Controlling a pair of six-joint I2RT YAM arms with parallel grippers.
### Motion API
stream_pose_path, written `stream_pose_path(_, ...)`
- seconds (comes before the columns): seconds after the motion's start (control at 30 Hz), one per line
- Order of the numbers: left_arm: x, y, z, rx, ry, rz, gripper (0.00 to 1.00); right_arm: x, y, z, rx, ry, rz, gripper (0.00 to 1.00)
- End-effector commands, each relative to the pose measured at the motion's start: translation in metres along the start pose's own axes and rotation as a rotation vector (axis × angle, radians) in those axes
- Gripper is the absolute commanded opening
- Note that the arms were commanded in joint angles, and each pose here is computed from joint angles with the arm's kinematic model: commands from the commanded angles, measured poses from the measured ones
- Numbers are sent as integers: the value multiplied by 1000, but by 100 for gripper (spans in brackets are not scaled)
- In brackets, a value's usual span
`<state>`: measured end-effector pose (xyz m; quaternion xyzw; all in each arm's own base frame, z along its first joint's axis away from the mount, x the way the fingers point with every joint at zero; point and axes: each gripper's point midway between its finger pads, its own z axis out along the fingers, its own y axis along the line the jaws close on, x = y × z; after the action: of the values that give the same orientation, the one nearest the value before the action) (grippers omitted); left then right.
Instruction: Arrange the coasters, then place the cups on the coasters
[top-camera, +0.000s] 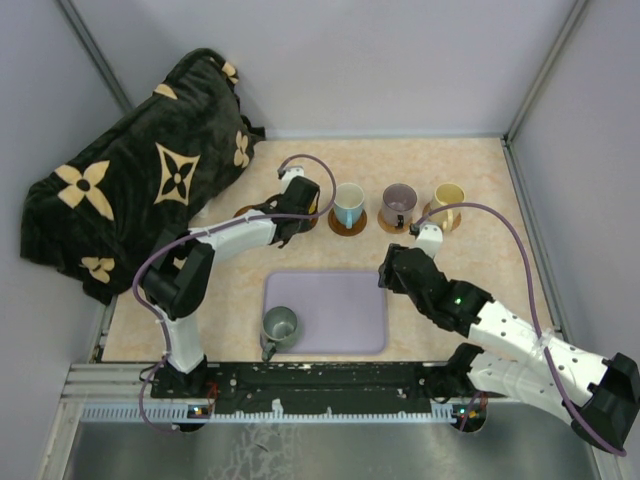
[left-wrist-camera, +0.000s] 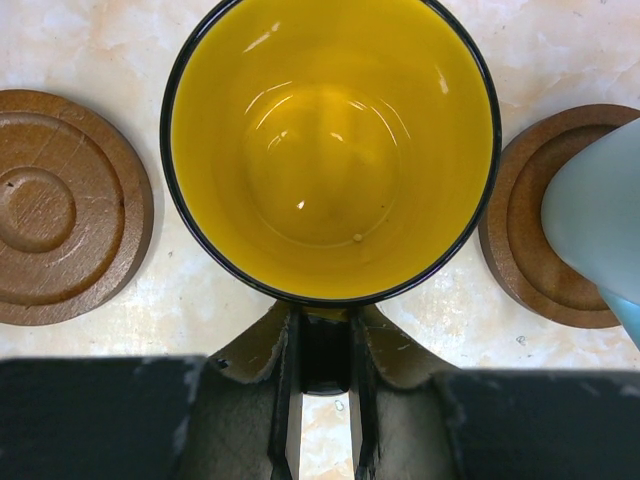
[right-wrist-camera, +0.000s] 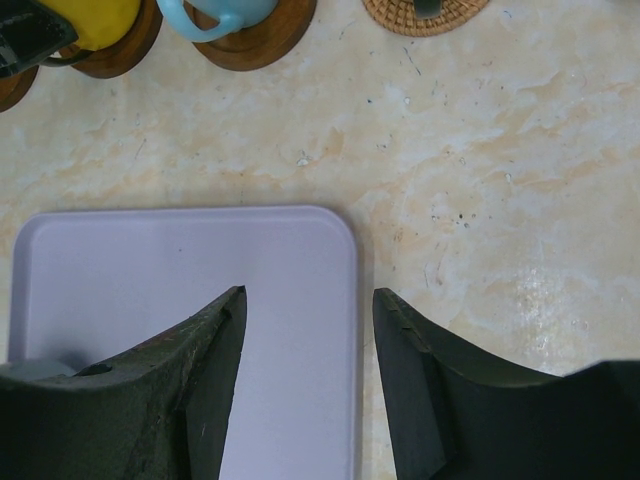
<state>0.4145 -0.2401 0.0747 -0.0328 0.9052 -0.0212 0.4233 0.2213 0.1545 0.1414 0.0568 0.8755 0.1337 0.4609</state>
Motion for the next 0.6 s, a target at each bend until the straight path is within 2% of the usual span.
stream_pose_path(0.0, -22, -8, -2, 7, -35, -28, 0, -7, 10, 0, -32, -27, 33, 54)
stream_pose_path(0.3, -20, 1, -5, -33, -18, -9, 1, -5, 12, 1, -40, -20, 33, 54)
stream_pose_path(0.43, -18, 0, -6, -27, -9, -1, 8, -5, 13, 1, -45, -20, 37, 54)
stream_pose_path(0.57, -18, 1, -6, -30, -5, 0, 24, -5, 13, 0, -45, -18, 38, 54)
